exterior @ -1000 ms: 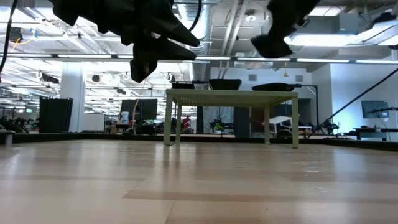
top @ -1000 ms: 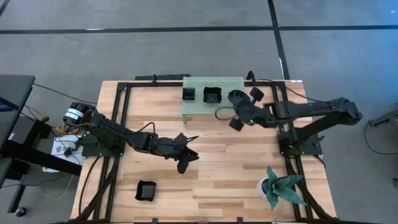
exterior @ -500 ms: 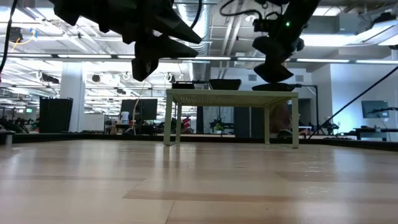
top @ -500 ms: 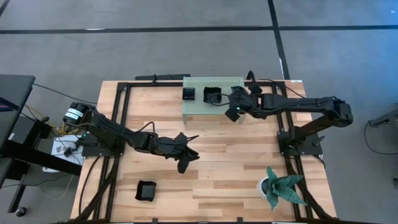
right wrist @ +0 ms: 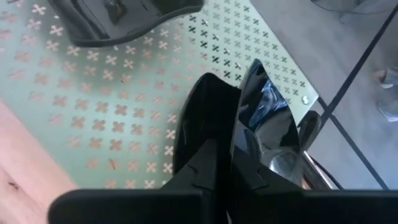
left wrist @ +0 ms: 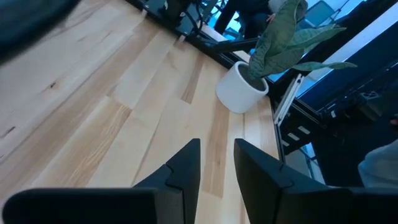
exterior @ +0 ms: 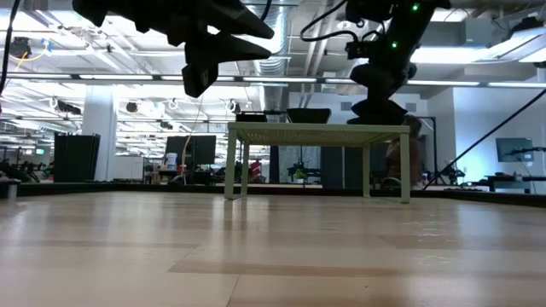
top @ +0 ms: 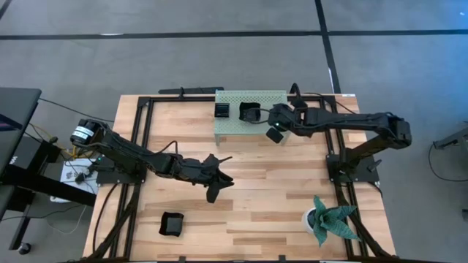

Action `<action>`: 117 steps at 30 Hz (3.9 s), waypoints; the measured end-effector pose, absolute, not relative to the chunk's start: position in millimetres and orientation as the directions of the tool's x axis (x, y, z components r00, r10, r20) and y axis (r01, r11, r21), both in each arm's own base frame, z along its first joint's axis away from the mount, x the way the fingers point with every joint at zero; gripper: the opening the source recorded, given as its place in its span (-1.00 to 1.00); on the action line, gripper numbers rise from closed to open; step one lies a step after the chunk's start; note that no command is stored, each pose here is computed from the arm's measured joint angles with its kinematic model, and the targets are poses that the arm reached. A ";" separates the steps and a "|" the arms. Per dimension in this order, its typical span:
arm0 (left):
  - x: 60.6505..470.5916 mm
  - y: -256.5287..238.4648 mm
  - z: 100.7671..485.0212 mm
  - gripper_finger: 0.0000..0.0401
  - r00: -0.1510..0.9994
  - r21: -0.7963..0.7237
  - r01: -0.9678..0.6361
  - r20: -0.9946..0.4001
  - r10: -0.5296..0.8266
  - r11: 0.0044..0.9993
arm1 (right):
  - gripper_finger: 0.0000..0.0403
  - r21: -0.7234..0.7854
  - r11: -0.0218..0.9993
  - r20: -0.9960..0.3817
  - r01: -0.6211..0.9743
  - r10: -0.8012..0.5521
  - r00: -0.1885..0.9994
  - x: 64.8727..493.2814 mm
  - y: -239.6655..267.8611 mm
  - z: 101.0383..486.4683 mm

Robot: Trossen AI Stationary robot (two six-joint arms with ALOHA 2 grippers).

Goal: Pick & Place Mini shaped plates
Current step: Stack the leaf shaped plate on top of the other leaf shaped plate on the shelf, then stack the distorted plate on top of the other distorted plate on the shelf

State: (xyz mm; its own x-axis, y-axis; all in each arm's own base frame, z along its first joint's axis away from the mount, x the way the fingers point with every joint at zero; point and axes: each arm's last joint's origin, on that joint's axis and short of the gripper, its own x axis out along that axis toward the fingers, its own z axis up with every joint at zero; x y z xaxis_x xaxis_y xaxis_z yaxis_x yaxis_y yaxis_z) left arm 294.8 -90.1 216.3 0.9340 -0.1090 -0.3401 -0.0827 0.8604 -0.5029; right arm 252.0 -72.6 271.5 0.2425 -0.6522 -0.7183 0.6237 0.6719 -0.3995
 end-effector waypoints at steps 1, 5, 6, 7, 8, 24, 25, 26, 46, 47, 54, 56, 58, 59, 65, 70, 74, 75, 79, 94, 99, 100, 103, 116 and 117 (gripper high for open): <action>294.7 -90.2 216.4 -0.51 0.934 -0.503 -0.083 -0.340 -0.109 0.860 | -0.93 -0.398 0.671 -0.717 0.625 -0.653 0.244 251.7 -72.7 272.2; 294.7 -90.4 216.4 -0.51 0.934 -0.504 -0.083 -0.340 -0.110 0.860 | -0.78 -0.399 0.674 -0.714 0.622 -0.654 0.251 250.2 -72.6 274.4; 294.7 -90.3 216.4 -0.51 0.934 -0.505 -0.083 -0.340 -0.110 0.859 | -0.74 -0.407 0.678 -0.714 0.612 -0.654 0.250 250.2 -72.4 274.4; 294.7 -90.2 216.4 -0.51 0.934 -0.505 -0.084 -0.340 -0.109 0.859 | -0.70 -0.409 0.680 -0.714 0.609 -0.654 0.251 250.2 -72.4 274.3; 294.7 -90.2 216.4 -0.51 0.934 -0.506 -0.084 -0.340 -0.109 0.859 | -0.66 -0.408 0.680 -0.714 0.609 -0.654 0.251 250.3 -72.4 274.3; 294.6 -90.6 216.5 -0.51 0.934 -0.506 -0.083 -0.339 -0.110 0.859 | -0.49 -0.355 0.804 -0.710 0.477 -0.564 0.423 251.8 -12.4 357.3; 294.3 -91.4 216.5 -0.51 0.934 -0.505 -0.080 -0.339 -0.112 0.859 | -0.49 -0.337 0.822 -0.710 0.459 -0.542 0.450 250.6 -2.7 363.2; 294.1 -92.1 216.5 -0.51 0.934 -0.505 -0.078 -0.339 -0.115 0.860 | -0.50 -0.329 0.840 -0.708 0.432 -0.522 0.476 249.3 8.1 367.3; 289.1 -103.7 213.5 -0.51 0.909 -0.561 -0.061 -0.372 -0.186 0.826 | -0.50 -0.449 0.857 -0.503 0.254 -0.477 0.721 191.9 78.4 248.7; 288.7 -103.4 212.5 -0.51 0.906 -0.557 -0.067 -0.382 -0.184 0.828 | -0.50 -0.429 0.878 -0.484 0.214 -0.423 0.766 194.9 79.9 246.7; 280.9 -103.7 198.3 -0.51 0.816 -0.595 -0.171 -0.532 -0.225 0.786 | -0.50 -0.268 0.864 -0.276 -0.427 0.356 0.893 212.0 88.8 245.7; 275.1 -105.0 191.1 -0.51 0.757 -0.619 -0.260 -0.607 -0.241 0.741 | -0.50 -0.247 0.827 -0.247 -0.506 0.451 0.858 213.5 88.4 244.2; 267.4 -106.2 183.1 -0.51 0.677 -0.612 -0.356 -0.690 -0.257 0.706 | -0.50 -0.220 0.824 -0.260 -0.523 0.467 0.845 216.0 87.9 240.5; 263.1 -106.4 179.2 -0.51 0.627 -0.599 -0.396 -0.730 -0.272 0.696 | -0.50 -0.198 0.833 -0.266 -0.516 0.461 0.847 217.3 86.9 239.0; 236.7 -114.8 169.3 -0.51 0.340 -0.519 -0.294 -0.842 -0.420 0.803 | -0.50 -0.129 0.863 -0.299 -0.488 0.436 0.849 224.8 83.0 230.7; 228.6 -114.4 186.1 -0.57 0.378 -0.517 -0.159 -0.819 -0.432 0.841 | -0.50 -0.133 0.871 -0.306 -0.474 0.419 0.855 228.2 79.2 228.3; 213.4 -118.5 194.2 -0.64 0.345 -0.490 -0.138 -0.838 -0.422 0.861 | -0.50 -0.137 0.878 -0.302 -0.459 0.404 0.863 228.9 75.1 229.2; 209.1 -121.4 193.9 -0.65 0.330 -0.468 -0.120 -0.851 -0.409 0.876 | -0.50 -0.146 0.878 -0.299 -0.456 0.400 0.866 229.0 73.9 229.8; 194.7 -137.7 187.1 -0.68 0.299 -0.370 -0.022 -0.889 -0.347 0.929 | -0.50 -0.198 0.870 -0.302 -0.451 0.384 0.872 230.1 69.7 229.6; 183.3 -153.3 169.4 -0.50 0.244 -0.297 -0.109 -0.933 -0.264 0.949 | -0.50 -0.220 0.888 -0.293 -0.403 0.334 0.896 234.1 56.5 230.5; 175.6 -149.1 157.1 -0.43 0.213 -0.284 -0.161 -0.945 -0.248 0.945 | -0.50 -0.244 0.884 -0.290 -0.399 0.326 0.900 234.7 54.3 230.8; 174.5 -149.5 156.0 -0.42 0.211 -0.284 -0.160 -0.945 -0.248 0.945 | -0.50 -0.244 0.884 -0.290 -0.399 0.326 0.900 234.7 54.3 230.8; 172.2 -149.8 153.6 -0.42 0.206 -0.283 -0.154 -0.946 -0.250 0.947 | -0.50 -0.245 0.884 -0.286 -0.398 0.327 0.901 234.8 54.4 231.1; 184.2 -142.4 155.2 -0.96 0.267 -0.311 -0.197 -0.930 -0.254 0.930 | -0.50 -0.248 0.921 -0.211 -0.300 0.251 0.945 240.5 41.4 238.0; 187.7 -140.8 157.3 -0.97 0.286 -0.309 -0.209 -0.927 -0.244 0.928 | -0.50 -0.232 0.927 -0.216 -0.295 0.247 0.945 241.4 40.5 237.0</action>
State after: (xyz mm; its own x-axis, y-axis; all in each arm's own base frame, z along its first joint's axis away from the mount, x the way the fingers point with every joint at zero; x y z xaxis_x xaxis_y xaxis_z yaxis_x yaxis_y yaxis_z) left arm 187.7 -140.8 157.3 0.2861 -0.2439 -0.9266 -0.2088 0.9279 -0.3087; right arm 241.4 40.5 237.0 0.9449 0.2465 -0.2155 -0.2947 0.9271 -0.2315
